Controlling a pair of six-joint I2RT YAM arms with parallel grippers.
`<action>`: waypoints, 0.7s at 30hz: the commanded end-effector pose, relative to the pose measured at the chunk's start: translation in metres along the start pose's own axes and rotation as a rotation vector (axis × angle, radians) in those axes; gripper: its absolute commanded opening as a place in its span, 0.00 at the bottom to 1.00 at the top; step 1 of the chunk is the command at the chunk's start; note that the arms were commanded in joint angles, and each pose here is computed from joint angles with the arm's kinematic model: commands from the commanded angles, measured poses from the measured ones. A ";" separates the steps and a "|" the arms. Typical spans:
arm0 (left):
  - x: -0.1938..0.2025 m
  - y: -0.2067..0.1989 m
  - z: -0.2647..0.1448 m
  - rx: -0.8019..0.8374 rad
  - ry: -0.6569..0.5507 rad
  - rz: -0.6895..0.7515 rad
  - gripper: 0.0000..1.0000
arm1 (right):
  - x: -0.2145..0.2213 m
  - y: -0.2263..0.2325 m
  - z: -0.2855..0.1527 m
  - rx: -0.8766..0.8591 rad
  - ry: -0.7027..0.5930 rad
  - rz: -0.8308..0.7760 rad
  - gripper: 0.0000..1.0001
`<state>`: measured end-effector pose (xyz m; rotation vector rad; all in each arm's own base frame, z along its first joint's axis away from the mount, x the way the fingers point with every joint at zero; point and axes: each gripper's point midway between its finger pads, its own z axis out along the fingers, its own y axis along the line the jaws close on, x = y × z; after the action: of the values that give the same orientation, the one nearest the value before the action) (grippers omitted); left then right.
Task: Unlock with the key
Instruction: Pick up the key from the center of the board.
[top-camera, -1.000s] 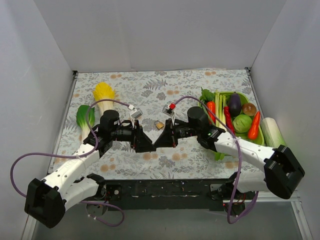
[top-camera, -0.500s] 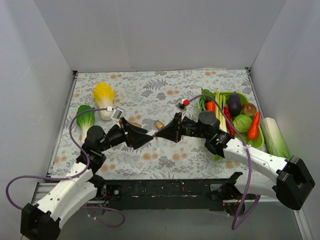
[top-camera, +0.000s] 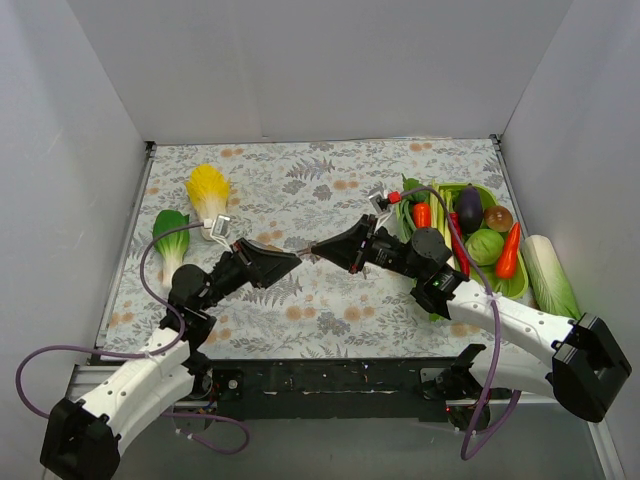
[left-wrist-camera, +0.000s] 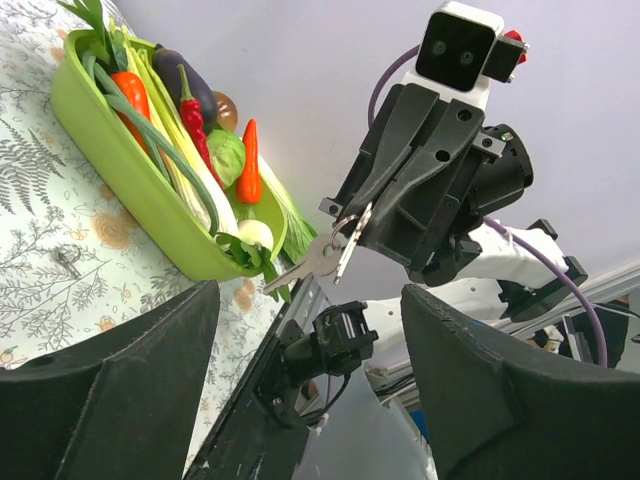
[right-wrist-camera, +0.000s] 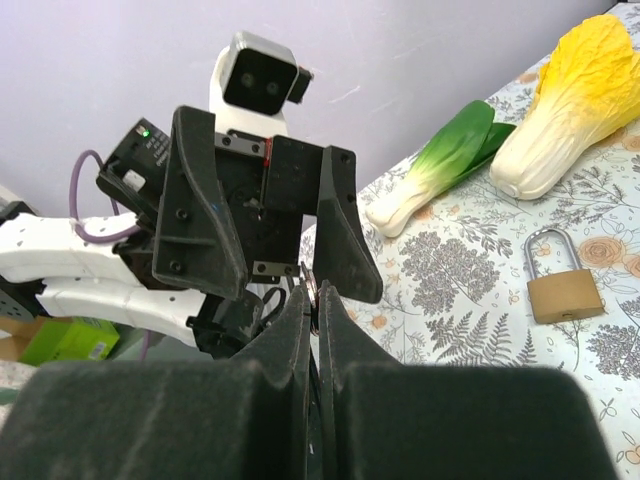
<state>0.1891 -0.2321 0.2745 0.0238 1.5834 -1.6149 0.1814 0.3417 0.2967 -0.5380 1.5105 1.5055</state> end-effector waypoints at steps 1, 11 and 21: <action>0.000 -0.011 0.001 0.069 -0.017 0.009 0.75 | -0.023 0.010 0.002 -0.022 -0.102 0.004 0.01; -0.001 -0.015 0.009 0.097 -0.043 -0.009 0.62 | -0.023 0.008 0.003 -0.009 -0.111 0.017 0.01; 0.013 -0.012 0.023 0.095 0.006 0.049 0.72 | -0.029 0.009 0.001 -0.003 -0.138 0.033 0.01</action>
<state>0.1843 -0.2573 0.2687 0.0745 1.5558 -1.6864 0.1888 0.3404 0.3081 -0.4337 1.4968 1.5257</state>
